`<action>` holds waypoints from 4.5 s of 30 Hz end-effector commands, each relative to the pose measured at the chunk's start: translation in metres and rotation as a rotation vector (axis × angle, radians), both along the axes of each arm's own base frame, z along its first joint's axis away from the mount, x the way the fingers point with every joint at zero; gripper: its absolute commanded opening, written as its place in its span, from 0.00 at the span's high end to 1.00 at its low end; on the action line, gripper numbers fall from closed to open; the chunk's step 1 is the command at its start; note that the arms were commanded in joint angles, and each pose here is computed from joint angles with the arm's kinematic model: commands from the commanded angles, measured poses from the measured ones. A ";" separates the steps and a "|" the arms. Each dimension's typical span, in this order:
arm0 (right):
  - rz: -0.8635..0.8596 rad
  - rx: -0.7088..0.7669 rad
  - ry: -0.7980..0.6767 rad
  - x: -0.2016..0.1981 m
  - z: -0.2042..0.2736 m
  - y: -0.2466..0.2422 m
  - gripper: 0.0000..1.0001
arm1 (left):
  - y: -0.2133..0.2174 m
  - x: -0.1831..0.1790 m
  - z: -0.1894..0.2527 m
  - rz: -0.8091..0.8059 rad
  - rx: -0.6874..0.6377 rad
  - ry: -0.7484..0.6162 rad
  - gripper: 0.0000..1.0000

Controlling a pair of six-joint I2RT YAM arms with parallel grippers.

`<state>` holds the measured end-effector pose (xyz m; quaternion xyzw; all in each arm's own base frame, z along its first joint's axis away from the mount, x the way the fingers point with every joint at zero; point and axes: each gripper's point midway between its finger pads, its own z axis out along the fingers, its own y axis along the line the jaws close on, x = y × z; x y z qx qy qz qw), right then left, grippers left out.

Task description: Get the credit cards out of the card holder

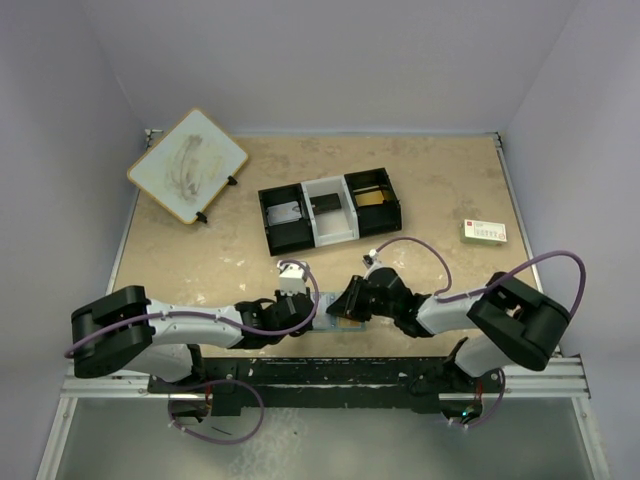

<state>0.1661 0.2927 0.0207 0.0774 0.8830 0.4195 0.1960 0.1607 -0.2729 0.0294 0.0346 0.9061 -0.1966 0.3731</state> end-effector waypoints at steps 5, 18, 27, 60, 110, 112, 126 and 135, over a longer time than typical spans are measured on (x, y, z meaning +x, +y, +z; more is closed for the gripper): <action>0.034 0.078 -0.015 -0.003 0.006 0.007 0.84 | -0.005 -0.004 -0.004 -0.018 -0.008 0.026 0.85; 0.162 0.051 -0.114 0.004 0.016 0.025 0.73 | -0.006 -0.005 -0.006 -0.017 -0.012 0.033 0.87; 0.143 -0.048 -0.114 0.014 0.008 0.023 1.00 | -0.006 -0.006 -0.005 -0.018 -0.013 0.034 0.88; 0.154 -0.106 -0.093 0.014 -0.005 0.015 0.82 | 0.003 -0.004 -0.006 0.017 -0.009 0.029 0.91; 0.060 -0.117 -0.062 0.015 -0.002 -0.015 1.00 | -0.036 0.001 0.029 -0.069 -0.170 -0.032 0.67; 0.059 -0.103 -0.061 0.013 -0.001 -0.015 1.00 | -0.030 0.002 0.017 -0.026 -0.156 -0.012 0.70; 0.060 0.001 -0.078 0.010 0.010 -0.007 0.85 | 0.000 -0.006 -0.011 0.015 -0.057 0.031 0.85; 0.077 0.026 -0.070 0.012 0.008 0.001 0.80 | -0.003 -0.006 -0.010 0.001 -0.046 0.032 0.87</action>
